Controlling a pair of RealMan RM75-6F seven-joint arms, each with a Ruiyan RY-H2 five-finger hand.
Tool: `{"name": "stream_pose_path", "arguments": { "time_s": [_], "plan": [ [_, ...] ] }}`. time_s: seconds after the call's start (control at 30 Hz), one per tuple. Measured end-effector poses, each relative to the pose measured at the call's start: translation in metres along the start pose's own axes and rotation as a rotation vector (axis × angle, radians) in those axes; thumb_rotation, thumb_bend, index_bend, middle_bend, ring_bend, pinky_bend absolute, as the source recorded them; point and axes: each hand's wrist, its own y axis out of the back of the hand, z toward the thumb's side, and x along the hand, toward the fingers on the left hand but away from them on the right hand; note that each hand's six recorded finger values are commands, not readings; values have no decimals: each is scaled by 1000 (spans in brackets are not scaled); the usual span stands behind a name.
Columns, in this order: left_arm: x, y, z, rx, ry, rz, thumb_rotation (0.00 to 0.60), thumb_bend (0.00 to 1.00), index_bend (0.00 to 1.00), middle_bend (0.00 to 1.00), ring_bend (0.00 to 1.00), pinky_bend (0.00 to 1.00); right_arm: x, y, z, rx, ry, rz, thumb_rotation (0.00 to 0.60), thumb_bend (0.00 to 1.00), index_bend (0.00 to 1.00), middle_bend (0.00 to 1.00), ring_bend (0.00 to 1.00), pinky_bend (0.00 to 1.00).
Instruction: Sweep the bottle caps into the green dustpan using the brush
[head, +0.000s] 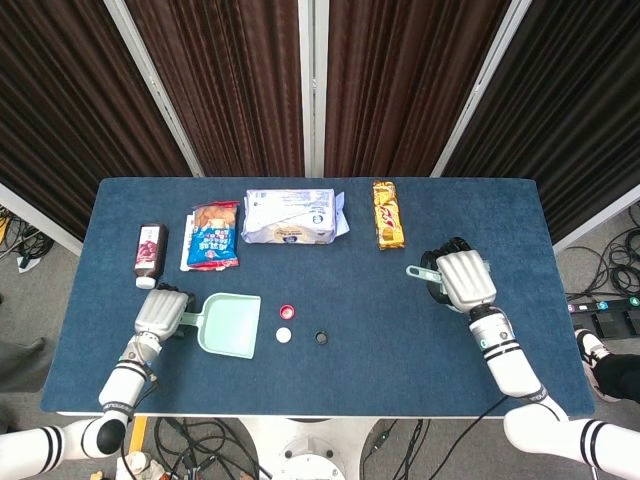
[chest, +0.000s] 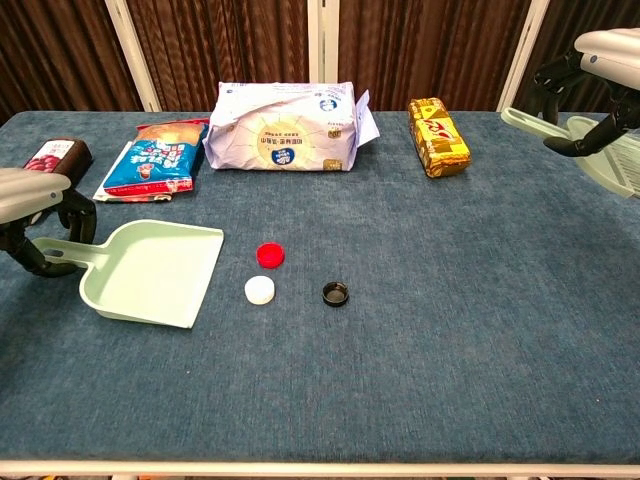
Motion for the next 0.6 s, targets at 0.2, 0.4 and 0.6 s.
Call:
{"name": "stream_pose_path", "arguments": {
  "time_s": [0.2, 0.4, 0.6],
  "plan": [
    [0, 1, 1, -5, -12, 16, 600, 336, 586, 557, 393, 251, 1, -2, 1, -2, 4, 8, 600, 444, 683, 613, 308, 204],
    [-2, 4, 6, -11, -45, 16, 600, 346, 592, 561, 394, 251, 6, -6, 12, -82, 42, 50, 600, 451, 683, 614, 308, 204],
    [2, 7, 15, 23, -107, -4, 600, 349, 592, 561, 394, 251, 15, -16, 38, -175, 128, 110, 600, 451, 693, 617, 307, 204]
  ]
}}
